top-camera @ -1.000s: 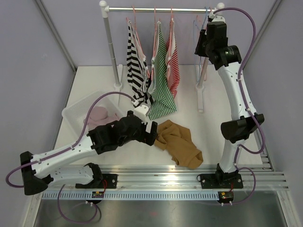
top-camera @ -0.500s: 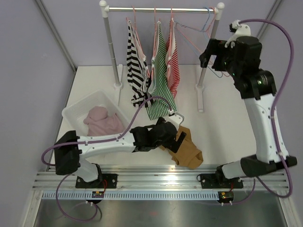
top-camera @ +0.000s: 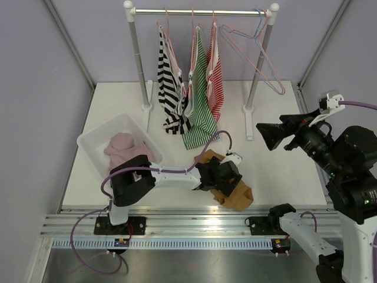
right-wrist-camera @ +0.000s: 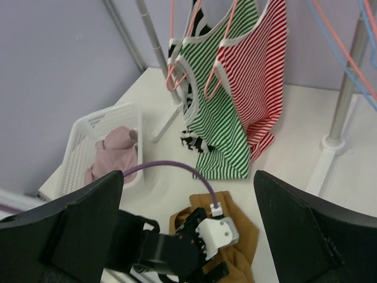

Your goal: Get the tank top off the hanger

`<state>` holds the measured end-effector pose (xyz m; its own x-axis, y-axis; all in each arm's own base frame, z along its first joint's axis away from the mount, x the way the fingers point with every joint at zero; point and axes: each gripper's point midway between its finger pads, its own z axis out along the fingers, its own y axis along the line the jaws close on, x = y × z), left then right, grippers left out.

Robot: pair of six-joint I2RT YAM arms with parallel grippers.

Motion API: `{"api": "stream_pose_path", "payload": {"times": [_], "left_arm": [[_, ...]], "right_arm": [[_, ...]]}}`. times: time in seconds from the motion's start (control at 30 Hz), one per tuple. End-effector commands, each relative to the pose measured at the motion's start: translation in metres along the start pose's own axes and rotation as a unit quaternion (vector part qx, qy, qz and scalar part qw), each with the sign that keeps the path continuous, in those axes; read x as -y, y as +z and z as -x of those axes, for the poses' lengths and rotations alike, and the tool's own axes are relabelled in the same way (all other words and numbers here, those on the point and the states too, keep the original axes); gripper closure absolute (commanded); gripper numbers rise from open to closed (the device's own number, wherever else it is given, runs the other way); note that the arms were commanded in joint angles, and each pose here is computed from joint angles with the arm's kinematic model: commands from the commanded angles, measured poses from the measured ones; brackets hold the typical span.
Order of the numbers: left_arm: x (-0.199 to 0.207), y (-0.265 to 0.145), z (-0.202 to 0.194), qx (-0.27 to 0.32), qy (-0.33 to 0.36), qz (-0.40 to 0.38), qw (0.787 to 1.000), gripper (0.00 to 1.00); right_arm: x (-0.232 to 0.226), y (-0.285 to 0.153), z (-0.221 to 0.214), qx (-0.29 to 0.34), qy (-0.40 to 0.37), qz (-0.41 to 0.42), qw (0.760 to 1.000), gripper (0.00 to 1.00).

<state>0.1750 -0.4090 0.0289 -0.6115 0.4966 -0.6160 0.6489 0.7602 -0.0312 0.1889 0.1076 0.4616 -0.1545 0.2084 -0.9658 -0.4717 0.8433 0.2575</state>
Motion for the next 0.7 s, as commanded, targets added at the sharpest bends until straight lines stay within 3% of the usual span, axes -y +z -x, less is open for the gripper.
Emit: {"api": "stream_pose_path", "payload": {"times": [0.0, 0.07, 0.1, 0.2, 0.43, 0.67], "left_arm": [[0.023, 0.012, 0.001, 0.003, -0.024, -0.038, 0.999, 0.14], [0.024, 0.017, -0.009, -0.004, -0.033, -0.047, 0.998, 0.47], [0.025, 0.016, -0.009, 0.002, -0.041, -0.05, 0.998, 0.78], [0.018, 0.004, -0.006, 0.014, -0.055, -0.043, 0.997, 1.0], [-0.025, -0.071, 0.037, 0.106, -0.079, 0.015, 0.991, 1.0], [-0.092, -0.171, 0.081, 0.212, -0.121, 0.113, 0.963, 1.0]], "right_arm": [[-0.021, -0.007, -0.011, -0.009, 0.014, 0.06, 0.998, 0.01], [-0.021, -0.016, -0.008, 0.005, 0.024, 0.051, 0.998, 0.01], [-0.021, -0.019, -0.008, 0.009, 0.035, 0.047, 0.998, 0.01], [-0.023, -0.032, -0.004, 0.028, 0.037, 0.042, 0.998, 0.01], [-0.018, -0.045, -0.004, 0.037, 0.029, 0.023, 0.999, 0.01], [-0.012, -0.044, -0.01, 0.037, 0.027, 0.009, 0.999, 0.0]]}}
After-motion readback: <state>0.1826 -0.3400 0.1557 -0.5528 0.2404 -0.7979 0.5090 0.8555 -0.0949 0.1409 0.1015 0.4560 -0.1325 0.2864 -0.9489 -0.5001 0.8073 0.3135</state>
